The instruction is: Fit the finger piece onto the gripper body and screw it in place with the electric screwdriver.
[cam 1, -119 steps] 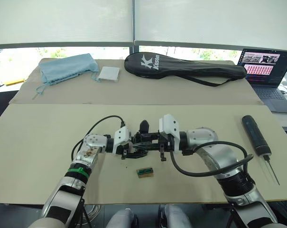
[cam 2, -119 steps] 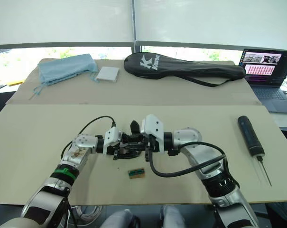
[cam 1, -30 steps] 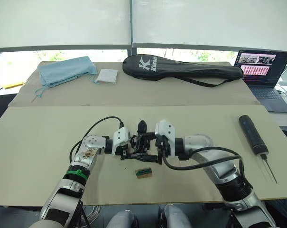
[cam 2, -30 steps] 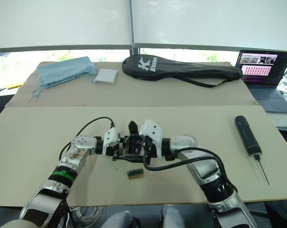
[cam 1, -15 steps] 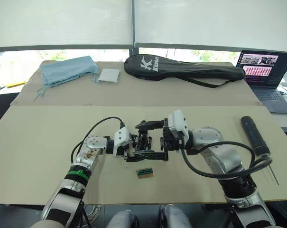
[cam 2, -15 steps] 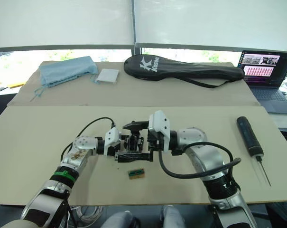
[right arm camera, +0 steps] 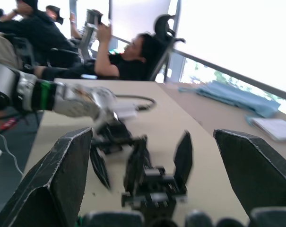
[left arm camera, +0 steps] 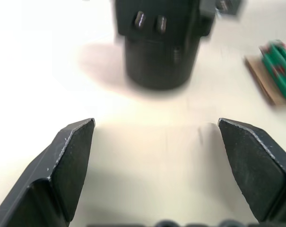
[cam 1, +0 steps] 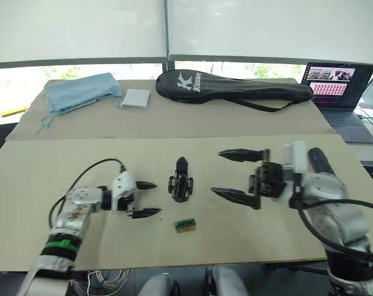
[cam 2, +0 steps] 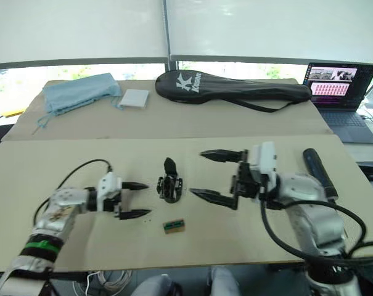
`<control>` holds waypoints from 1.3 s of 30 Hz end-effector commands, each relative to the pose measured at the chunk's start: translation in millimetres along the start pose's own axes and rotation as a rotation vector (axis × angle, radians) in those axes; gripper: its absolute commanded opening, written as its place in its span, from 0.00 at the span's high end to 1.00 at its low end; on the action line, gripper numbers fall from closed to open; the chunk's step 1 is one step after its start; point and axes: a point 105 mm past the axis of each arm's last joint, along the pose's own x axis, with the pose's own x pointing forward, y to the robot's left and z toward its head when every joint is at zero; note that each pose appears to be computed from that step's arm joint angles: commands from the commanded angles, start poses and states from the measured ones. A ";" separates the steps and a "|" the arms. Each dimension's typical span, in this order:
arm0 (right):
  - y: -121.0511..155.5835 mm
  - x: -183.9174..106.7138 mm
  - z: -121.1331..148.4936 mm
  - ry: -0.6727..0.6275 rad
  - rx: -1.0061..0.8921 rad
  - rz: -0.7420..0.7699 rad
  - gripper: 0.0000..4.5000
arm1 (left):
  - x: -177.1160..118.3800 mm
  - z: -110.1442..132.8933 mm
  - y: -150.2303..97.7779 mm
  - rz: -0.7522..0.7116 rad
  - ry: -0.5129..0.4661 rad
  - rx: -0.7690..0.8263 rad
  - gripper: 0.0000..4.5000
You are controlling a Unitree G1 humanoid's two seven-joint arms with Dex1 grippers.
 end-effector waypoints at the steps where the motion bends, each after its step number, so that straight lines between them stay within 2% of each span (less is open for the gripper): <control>1: -2.5 -33.8 6.5 0.064 -0.109 -0.115 0.00 | -18.7 35.2 8.6 0.072 -0.108 0.080 0.02; 3: -5.0 -75.3 -1.8 0.160 -0.111 -0.284 0.00 | -30.7 47.9 5.0 0.072 -0.127 0.042 0.02; 7: -0.9 -134.0 -0.4 0.210 -0.075 -0.580 0.00 | -41.6 78.8 9.3 0.089 -0.177 0.019 0.02; 12: 31.6 -185.0 -11.0 0.339 -0.021 -0.794 0.00 | -44.0 109.7 10.1 0.055 -0.215 0.011 0.02; 15: 37.1 -194.9 -18.5 0.319 0.022 -0.937 0.00 | -34.9 123.3 5.1 0.011 -0.253 -0.018 0.02; 17: 31.7 -192.4 -20.2 0.304 0.033 -0.961 0.00 | -30.0 128.8 3.4 0.004 -0.275 -0.021 0.02; 22: -4.2 -204.8 -12.2 0.305 0.052 -1.032 0.00 | -20.6 134.7 -2.2 -0.014 -0.302 -0.045 0.02; 25: -35.1 -219.5 -18.2 0.338 0.158 -1.063 0.00 | -15.5 135.4 -4.7 -0.026 -0.310 -0.047 0.02; 30: -82.9 -234.9 -49.0 0.573 0.322 -1.062 0.00 | -6.9 142.5 -5.8 -0.043 -0.344 -0.024 0.02; 31: -88.0 -235.9 -50.8 0.580 0.336 -1.060 0.00 | -6.3 143.2 -5.7 -0.044 -0.347 -0.022 0.02; 34: -99.4 -248.5 -78.1 0.737 0.434 -1.028 0.00 | -4.1 145.9 -7.2 -0.052 -0.360 -0.013 0.02; 39: -108.5 -253.5 -97.9 0.827 0.507 -0.965 0.00 | -3.8 145.5 -14.2 -0.072 -0.353 -0.009 0.02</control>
